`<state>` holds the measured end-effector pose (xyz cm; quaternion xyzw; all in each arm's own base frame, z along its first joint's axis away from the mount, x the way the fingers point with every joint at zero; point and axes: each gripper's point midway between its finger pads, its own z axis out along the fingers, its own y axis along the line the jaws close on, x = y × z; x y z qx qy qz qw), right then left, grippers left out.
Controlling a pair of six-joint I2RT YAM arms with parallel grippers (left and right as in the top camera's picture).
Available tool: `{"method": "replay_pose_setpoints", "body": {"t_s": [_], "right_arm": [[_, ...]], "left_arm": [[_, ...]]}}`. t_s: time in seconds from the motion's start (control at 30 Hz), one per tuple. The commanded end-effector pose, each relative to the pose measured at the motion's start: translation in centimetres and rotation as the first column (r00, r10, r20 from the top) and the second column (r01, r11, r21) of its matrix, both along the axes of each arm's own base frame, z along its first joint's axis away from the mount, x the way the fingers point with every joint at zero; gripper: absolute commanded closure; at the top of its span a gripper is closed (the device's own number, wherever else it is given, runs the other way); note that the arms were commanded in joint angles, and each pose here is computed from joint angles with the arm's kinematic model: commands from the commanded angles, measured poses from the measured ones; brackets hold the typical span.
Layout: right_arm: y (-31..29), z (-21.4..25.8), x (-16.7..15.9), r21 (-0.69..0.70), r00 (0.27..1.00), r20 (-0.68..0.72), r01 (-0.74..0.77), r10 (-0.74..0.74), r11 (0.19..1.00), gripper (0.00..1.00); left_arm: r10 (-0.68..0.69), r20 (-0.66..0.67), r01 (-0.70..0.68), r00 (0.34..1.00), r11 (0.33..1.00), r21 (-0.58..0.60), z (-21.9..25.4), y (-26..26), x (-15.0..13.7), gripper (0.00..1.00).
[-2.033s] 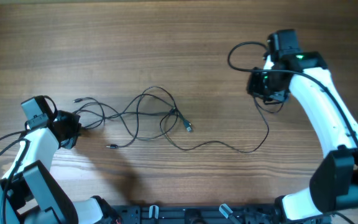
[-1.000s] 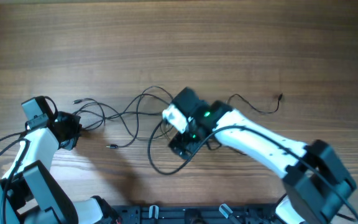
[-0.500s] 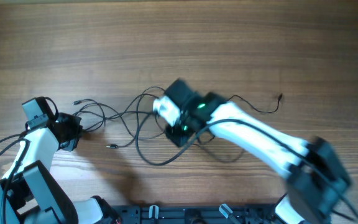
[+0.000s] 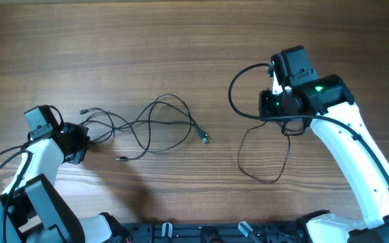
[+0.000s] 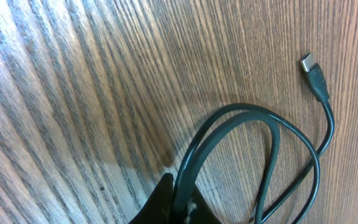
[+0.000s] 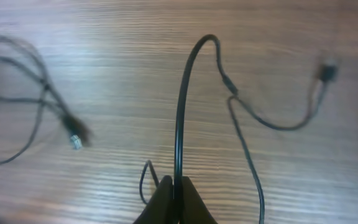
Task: Untangle cables
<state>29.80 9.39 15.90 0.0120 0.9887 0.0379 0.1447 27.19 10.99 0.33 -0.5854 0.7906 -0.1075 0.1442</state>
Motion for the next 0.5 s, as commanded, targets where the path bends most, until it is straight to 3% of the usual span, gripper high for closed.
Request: {"method": "replay_pose_setpoints", "body": {"t_s": [0.0,0.07,0.13,0.17,0.2,0.27,0.4,0.43,0.47], "right_arm": [[-4.7,-2.3,-0.9,-0.240,0.993,-0.002,0.115,-0.119,0.964,0.84],[-7.9,-3.3,-1.4,-0.382,0.978,0.031,0.203,-0.207,0.902,0.84],[-9.3,-4.9,-2.1,-0.407,0.963,0.008,0.250,-0.270,0.879,0.83],[-9.3,-5.9,-2.3,-0.376,0.955,-0.019,0.266,-0.295,0.888,0.66],[-8.7,-6.8,-2.5,-0.324,0.952,-0.055,0.269,-0.302,0.907,0.41],[-5.1,-8.8,-2.8,-0.118,0.962,-0.169,0.198,-0.216,0.973,0.00],[1.5,-9.3,-2.9,0.252,0.962,-0.249,0.172,-0.108,0.952,0.00],[2.9,-9.1,-2.6,0.333,0.961,-0.254,0.192,-0.108,0.923,0.03],[3.2,-9.1,-2.3,0.357,0.958,-0.258,0.218,-0.128,0.908,0.13]], "left_arm": [[-0.009,-0.003,0.009,1.000,1.000,-0.006,-0.1,-0.1,-0.2,0.94],[-0.009,-0.003,0.009,1.000,1.000,-0.006,-0.1,-0.1,-0.2,0.94],[-0.009,-0.004,0.009,1.000,1.000,-0.007,-0.1,-0.1,-0.2,0.94],[-0.009,-0.004,0.009,1.000,1.000,-0.007,-0.1,-0.1,-0.2,0.93],[-0.009,-0.004,0.009,1.000,1.000,-0.006,-0.1,-0.1,-0.2,0.93],[-0.009,-0.004,0.009,1.000,1.000,-0.006,-0.1,-0.1,-0.2,0.93],[-0.009,-0.004,0.009,1.000,1.000,-0.006,-0.1,-0.1,-0.2,0.92],[-0.009,-0.004,0.009,1.000,1.000,-0.006,-0.1,-0.1,-0.2,0.91],[-0.009,-0.004,0.009,1.000,1.000,-0.006,-0.1,-0.1,-0.2,0.91]]}}
